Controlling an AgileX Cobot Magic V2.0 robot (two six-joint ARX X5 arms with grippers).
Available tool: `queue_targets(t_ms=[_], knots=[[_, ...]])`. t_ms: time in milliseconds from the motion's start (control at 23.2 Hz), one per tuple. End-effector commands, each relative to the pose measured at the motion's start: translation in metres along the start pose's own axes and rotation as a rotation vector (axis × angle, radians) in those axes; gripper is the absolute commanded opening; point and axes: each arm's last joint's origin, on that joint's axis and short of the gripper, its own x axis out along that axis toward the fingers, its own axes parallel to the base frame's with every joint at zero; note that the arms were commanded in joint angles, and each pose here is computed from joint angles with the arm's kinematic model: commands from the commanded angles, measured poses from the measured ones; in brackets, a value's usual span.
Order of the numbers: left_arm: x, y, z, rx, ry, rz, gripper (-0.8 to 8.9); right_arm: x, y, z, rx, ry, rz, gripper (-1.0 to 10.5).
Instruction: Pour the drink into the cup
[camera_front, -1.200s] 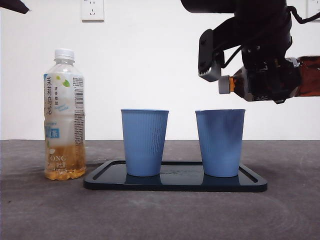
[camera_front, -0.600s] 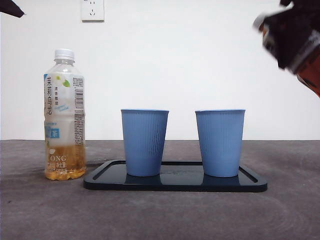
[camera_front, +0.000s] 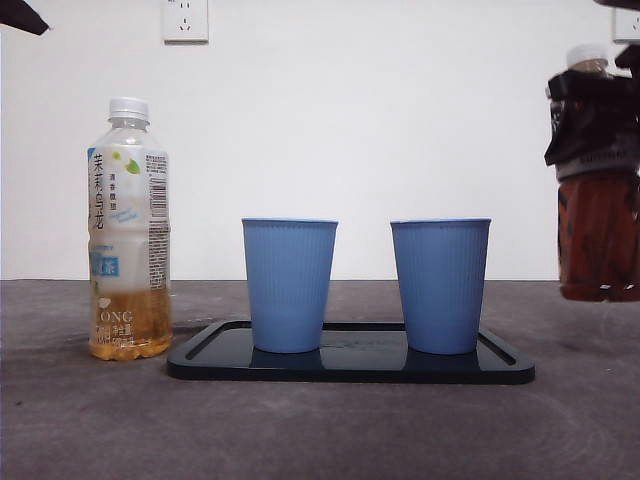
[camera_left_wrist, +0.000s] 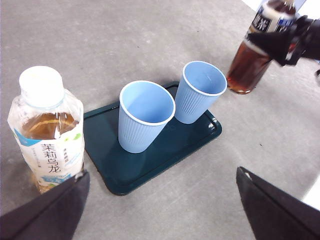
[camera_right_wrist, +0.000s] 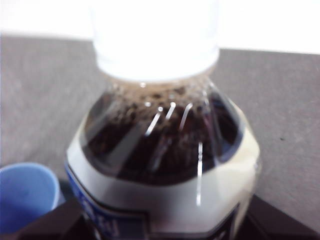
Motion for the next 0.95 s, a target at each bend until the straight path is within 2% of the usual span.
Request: queue_targets(t_ms=[43,302,950], knots=[[0.0,0.0,0.003,0.013,-0.012,-0.002,4.64,0.002,0.001,0.005,0.032,-0.122,0.013,2.1],[0.0,0.0,0.003,0.012,-0.011,-0.002,4.64,0.015,-0.001,-0.011,0.033,-0.114,0.014,2.1],[0.0,0.0,0.003,0.014,-0.011,-0.003,4.65,0.034,-0.001,-0.023,0.022,-0.108,0.065,2.1]])
